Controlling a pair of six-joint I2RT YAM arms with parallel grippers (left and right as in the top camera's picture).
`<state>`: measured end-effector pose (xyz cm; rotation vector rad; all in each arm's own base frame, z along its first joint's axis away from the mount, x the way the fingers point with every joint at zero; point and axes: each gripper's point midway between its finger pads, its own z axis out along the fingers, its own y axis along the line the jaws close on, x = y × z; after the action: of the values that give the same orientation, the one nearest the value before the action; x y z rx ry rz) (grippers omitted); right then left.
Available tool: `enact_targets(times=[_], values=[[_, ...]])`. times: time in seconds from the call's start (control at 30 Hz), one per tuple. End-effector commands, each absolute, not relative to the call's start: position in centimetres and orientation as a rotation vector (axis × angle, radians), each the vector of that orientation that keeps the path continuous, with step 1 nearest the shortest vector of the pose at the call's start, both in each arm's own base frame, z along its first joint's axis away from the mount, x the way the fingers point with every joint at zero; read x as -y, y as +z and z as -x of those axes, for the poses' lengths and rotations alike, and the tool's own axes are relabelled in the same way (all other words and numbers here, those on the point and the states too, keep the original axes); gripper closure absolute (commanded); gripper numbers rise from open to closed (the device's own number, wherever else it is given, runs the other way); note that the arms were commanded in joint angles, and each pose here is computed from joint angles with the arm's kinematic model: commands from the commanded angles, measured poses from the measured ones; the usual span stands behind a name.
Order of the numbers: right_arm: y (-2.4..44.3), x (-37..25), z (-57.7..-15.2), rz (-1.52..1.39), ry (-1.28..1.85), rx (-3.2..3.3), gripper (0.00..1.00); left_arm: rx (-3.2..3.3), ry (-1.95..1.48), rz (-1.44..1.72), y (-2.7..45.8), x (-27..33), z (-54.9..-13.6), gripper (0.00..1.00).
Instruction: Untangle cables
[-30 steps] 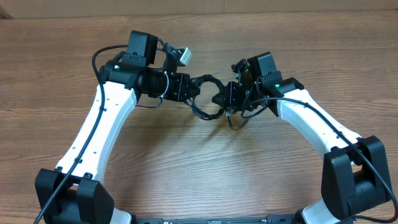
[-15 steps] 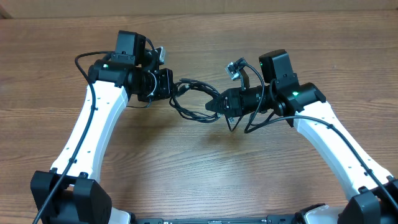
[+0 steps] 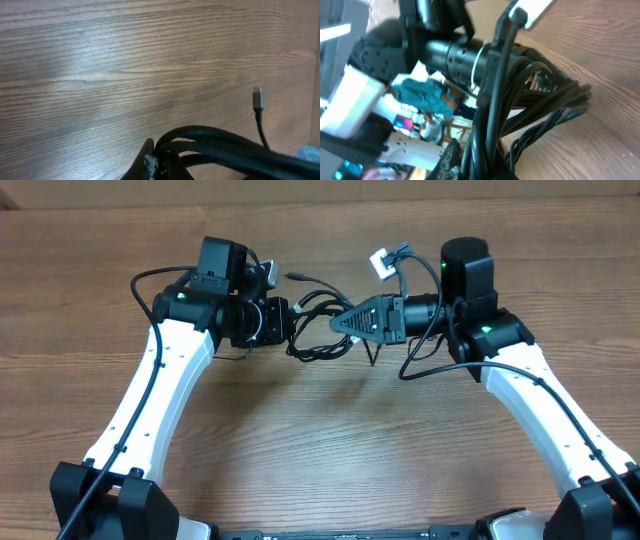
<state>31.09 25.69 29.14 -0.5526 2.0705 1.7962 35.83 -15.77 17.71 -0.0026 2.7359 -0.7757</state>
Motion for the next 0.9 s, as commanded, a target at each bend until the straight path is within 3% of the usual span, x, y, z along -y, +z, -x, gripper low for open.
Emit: enact_targets(times=[0.0, 0.13, 0.37, 0.4, 0.47, 0.5, 0.53, 0.63, 0.73, 0.87], values=[[33.5, -22.8, -30.3, 0.530, 1.840, -2.002, 0.96, -2.825, -0.451, 0.170, 13.2, 10.8, -36.6, 0.96], [29.3, -21.0, -33.5, 0.149, 1.636, -2.218, 0.96, -2.777, -0.616, 0.044, 14.2, 12.9, -37.0, 0.96], [22.1, -16.7, -35.3, -0.268, 1.177, -2.486, 0.94, -2.421, -1.150, -0.528, 19.5, 19.7, -36.2, 0.96], [21.2, -15.9, -35.3, -0.319, 1.100, -2.516, 0.90, -2.389, -1.174, -0.568, 19.9, 20.0, -36.0, 0.96], [19.6, -14.4, -35.1, -0.399, 0.967, -2.569, 0.70, -2.374, -1.173, -0.597, 19.9, 20.0, -35.9, 0.96], [18.9, -13.6, -34.8, -0.433, 0.901, -2.597, 0.46, -2.374, -1.167, -0.611, 19.9, 20.0, -35.8, 0.96], [18.7, -13.4, -34.7, -0.434, 0.880, -2.605, 0.39, -2.373, -1.164, -0.619, 19.8, 20.0, -35.8, 0.96], [18.9, -14.1, -34.2, -0.156, 0.872, -2.603, 0.25, -2.435, -1.057, -0.627, 18.5, 18.9, -35.7, 0.96], [20.1, -15.8, -33.6, 0.080, 0.983, -2.542, 0.20, -2.443, -1.051, -0.704, 18.1, 18.8, -34.6, 0.96], [20.7, -16.7, -33.4, 0.156, 1.033, -2.504, 0.13, -2.339, -1.187, -0.835, 20.1, 19.9, -33.0, 0.96]])
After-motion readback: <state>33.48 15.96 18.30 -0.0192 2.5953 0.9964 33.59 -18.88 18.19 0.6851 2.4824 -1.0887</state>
